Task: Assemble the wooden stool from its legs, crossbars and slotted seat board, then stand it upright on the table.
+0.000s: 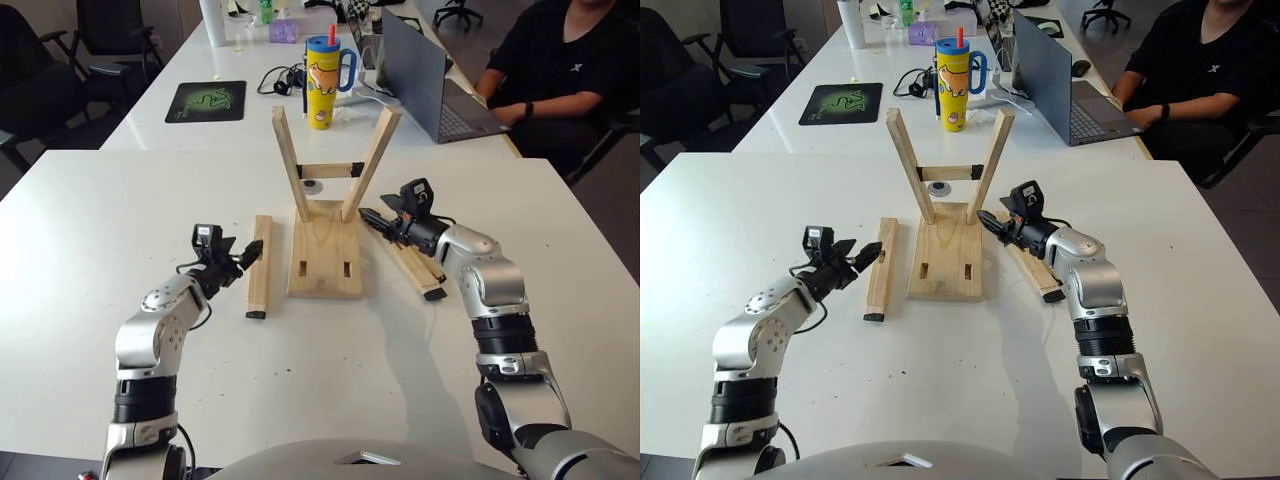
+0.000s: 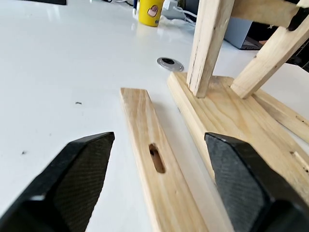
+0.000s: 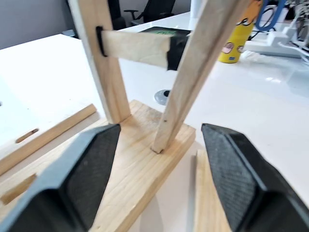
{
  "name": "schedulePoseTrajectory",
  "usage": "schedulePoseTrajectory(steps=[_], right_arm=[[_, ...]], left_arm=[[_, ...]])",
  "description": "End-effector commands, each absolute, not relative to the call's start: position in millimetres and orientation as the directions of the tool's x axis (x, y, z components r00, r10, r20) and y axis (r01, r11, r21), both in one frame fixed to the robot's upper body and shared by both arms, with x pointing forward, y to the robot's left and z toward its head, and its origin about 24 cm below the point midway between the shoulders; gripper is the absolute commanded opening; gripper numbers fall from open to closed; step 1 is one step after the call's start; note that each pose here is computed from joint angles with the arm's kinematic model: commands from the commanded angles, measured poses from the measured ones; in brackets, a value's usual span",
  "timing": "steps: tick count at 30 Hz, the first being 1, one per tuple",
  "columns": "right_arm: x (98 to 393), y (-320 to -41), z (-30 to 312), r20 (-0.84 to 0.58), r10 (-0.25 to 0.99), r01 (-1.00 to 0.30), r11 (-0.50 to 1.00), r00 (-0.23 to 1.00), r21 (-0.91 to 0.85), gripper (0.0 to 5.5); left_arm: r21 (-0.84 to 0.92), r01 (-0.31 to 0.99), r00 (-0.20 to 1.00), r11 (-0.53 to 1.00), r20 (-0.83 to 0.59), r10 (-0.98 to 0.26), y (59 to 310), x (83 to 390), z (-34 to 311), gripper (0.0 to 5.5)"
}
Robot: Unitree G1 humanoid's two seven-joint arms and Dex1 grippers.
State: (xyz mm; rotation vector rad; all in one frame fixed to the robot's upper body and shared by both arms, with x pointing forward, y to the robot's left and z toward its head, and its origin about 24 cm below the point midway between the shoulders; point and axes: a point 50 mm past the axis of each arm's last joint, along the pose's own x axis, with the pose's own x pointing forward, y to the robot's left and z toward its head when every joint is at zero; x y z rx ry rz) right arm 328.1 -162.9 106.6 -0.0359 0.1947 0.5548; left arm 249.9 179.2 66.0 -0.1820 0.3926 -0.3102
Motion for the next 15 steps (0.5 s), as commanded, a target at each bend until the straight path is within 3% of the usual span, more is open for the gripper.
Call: schedulePoseTrajectory(steps=[1, 7, 15], right_arm=[[331.5, -170.5, 103.0, -0.184, 0.415, -0.418, 0.908, 0.891, 0.024, 3.15], [331.2, -172.7, 96.3, -0.175, 0.318, -0.316, 0.948, 0.932, 0.037, 3.15], [330.1, -172.9, 96.8, -0.161, 0.292, -0.290, 0.956, 0.943, 0.035, 3.15]], left_arm=[[-0.198, 0.251, 0.867, 0.948, -0.389, -0.311, 162.2, 232.0, 70.3, 3.48], [-0.101, 0.227, 0.855, 0.969, -0.455, -0.248, 157.0, 223.7, 66.8, 3.48], [-0.089, 0.220, 0.845, 0.971, -0.480, -0.235, 157.1, 224.4, 63.2, 3.48]])
